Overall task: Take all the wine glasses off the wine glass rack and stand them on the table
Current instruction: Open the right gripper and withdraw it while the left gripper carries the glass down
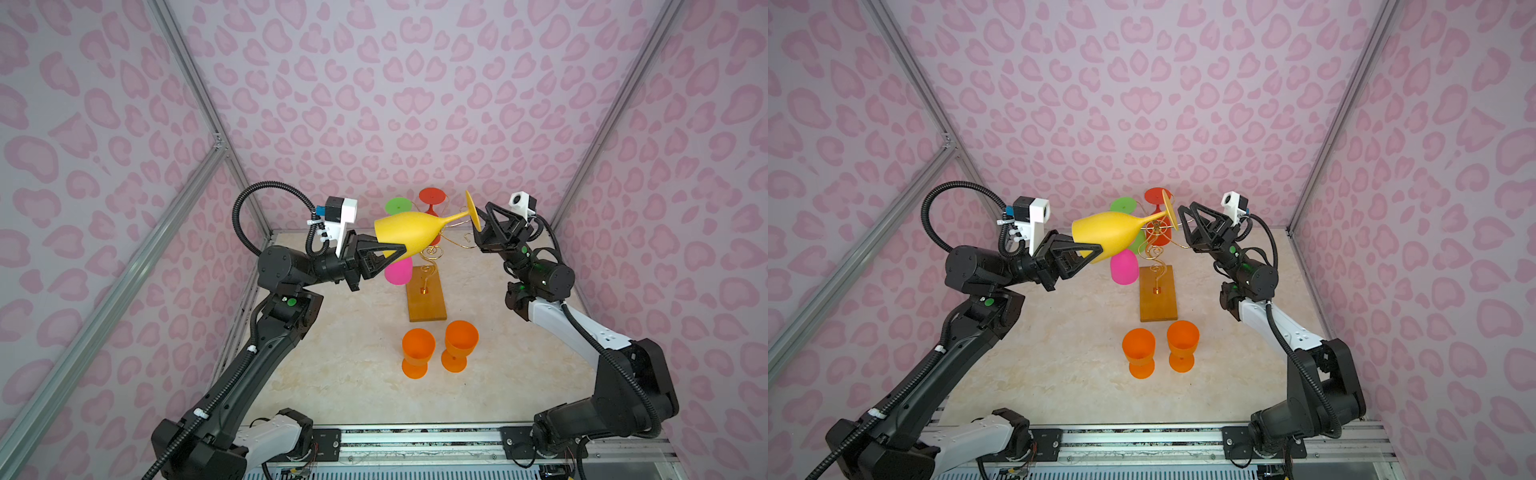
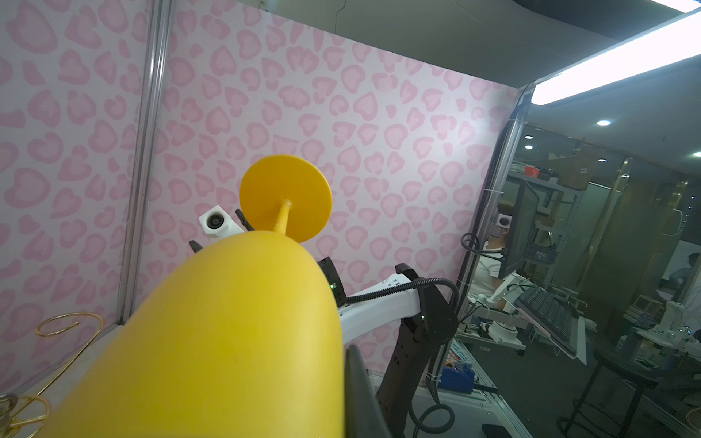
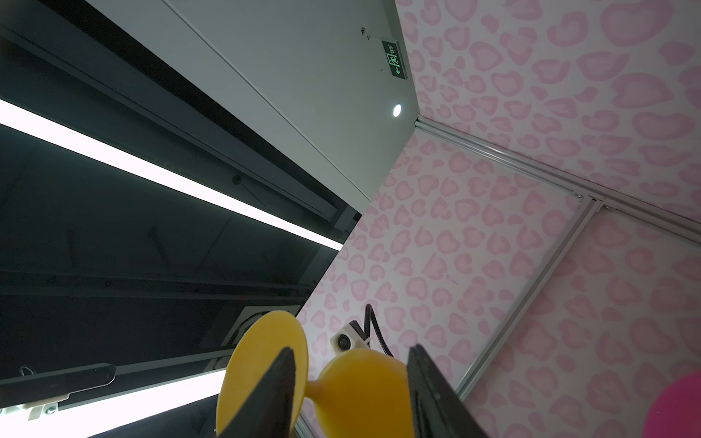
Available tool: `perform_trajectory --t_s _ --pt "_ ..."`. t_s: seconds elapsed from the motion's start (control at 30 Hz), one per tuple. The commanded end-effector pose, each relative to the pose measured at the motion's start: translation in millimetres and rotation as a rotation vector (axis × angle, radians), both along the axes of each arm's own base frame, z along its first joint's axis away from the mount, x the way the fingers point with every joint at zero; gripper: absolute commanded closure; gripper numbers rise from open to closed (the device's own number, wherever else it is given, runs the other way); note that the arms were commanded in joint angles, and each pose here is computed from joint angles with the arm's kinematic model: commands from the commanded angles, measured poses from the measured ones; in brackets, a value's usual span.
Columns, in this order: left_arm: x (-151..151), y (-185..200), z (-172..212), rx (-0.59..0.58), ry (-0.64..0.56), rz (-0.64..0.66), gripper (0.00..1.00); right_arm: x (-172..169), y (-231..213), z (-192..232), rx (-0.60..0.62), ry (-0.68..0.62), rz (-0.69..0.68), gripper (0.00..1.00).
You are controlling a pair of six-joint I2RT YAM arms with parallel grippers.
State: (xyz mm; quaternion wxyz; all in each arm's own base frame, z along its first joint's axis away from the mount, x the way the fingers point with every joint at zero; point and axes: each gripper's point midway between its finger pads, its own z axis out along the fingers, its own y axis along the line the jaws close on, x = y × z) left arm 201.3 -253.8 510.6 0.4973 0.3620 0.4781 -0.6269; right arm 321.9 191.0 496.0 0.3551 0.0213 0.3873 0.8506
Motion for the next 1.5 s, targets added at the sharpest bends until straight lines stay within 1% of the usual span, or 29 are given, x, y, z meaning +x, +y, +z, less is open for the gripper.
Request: perform_trajectory --t_s 0.0,0.13,0.23,0.43,0.5,0.57,0.63,0.73,1.0,1.13,1.3,1.47 --pt "-4 2 -5 0.041 -0.014 0.033 0.98 -4 -4 0 -0.025 -0.038 -0.022 0.49" --pt "-3 8 -22 0.106 0.046 0.112 0.98 3 -5 -8 -0.121 -0.02 -0.09 0.47" --pt "-8 17 -38 0.167 0.096 0.178 0.98 10 -4 -17 -0.239 -0.004 -0.166 0.47" --pt "-22 37 -66 0.286 0.185 0.297 0.98 23 -5 -43 -0.598 0.027 -0.384 0.46" --pt "-28 42 -74 0.324 0.204 0.316 0.98 24 -10 -50 -0.693 0.041 -0.443 0.46" --pt "-30 48 -84 0.365 0.228 0.346 0.98 26 -15 -55 -0.754 0.051 -0.484 0.46" --pt "-30 53 -98 0.414 0.26 0.378 0.98 28 -18 -59 -0.783 0.06 -0.501 0.46" --pt "-28 59 -118 0.482 0.303 0.415 0.98 31 -20 -63 -0.792 0.074 -0.498 0.46" --pt "-22 69 -179 0.669 0.423 0.454 0.98 37 -21 -69 -0.817 0.091 -0.499 0.46" --pt "-20 78 -205 0.756 0.453 0.494 0.98 39 -22 -72 -0.831 0.098 -0.504 0.46" --pt "-9 88 -242 0.888 0.527 0.551 0.98 46 -23 -79 -0.861 0.116 -0.511 0.46" --pt "3 89 -272 0.993 0.596 0.579 0.98 50 -23 -85 -0.872 0.132 -0.509 0.46"
